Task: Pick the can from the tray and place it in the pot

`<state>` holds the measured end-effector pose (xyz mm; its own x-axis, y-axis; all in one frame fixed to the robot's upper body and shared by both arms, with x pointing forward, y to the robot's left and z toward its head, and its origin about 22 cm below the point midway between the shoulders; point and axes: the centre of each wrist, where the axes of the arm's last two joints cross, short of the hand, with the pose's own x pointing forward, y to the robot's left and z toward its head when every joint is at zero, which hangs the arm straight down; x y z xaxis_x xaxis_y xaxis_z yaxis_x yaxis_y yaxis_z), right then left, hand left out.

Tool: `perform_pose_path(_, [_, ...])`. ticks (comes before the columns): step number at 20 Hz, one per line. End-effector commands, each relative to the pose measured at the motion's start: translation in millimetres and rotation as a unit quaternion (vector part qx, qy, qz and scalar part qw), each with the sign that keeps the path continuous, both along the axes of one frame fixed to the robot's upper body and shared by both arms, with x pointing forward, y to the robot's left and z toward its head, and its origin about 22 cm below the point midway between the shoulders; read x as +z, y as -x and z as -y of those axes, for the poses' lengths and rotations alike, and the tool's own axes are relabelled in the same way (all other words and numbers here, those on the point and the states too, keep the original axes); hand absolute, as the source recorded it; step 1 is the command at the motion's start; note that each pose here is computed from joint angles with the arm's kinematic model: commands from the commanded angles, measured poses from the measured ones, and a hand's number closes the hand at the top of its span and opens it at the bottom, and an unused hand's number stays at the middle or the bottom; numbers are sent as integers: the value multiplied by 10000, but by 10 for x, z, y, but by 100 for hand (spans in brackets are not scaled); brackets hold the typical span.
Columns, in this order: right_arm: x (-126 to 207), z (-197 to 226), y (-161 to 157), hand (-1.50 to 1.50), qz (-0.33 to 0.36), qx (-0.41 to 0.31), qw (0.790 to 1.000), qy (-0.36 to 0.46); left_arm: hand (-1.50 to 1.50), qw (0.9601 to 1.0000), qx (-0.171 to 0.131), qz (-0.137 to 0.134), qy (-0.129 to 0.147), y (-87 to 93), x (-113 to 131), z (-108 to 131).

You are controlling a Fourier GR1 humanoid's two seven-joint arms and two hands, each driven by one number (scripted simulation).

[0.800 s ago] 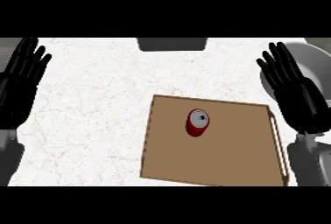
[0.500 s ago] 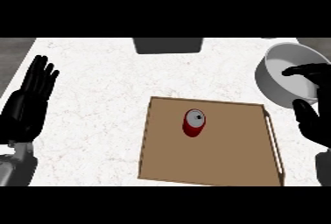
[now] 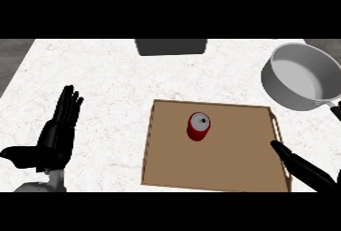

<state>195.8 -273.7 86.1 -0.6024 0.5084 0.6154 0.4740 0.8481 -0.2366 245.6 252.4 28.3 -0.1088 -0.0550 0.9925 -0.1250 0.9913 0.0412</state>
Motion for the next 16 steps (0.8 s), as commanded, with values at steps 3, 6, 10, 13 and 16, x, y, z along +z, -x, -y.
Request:
perform_pose_path(3, [-204, -561, 608, -150, 254, -144, 9978, 595, 0, 9999, -114, 54, 38, 145, -196, 230])
perform_pose_path(6, [-310, -639, 694, -150, -753, -344, 9903, 1112, 0, 9999, -138, -4, 37, 43, -163, 207])
perform_pose_path(10, [-371, -559, 904, -150, -2046, -494, 9573, 1979, 0, 9997, -171, 147, -11, 74, -137, 194])
perform_pose_path(13, [-396, -607, 892, -150, -2901, -665, 9237, 2413, 0, 9997, -211, 106, -1, 62, -129, 212])
perform_pose_path(16, [-235, -877, 759, -150, -3311, -881, 9087, 2385, 0, 9994, -277, 193, 50, 124, -128, 386])
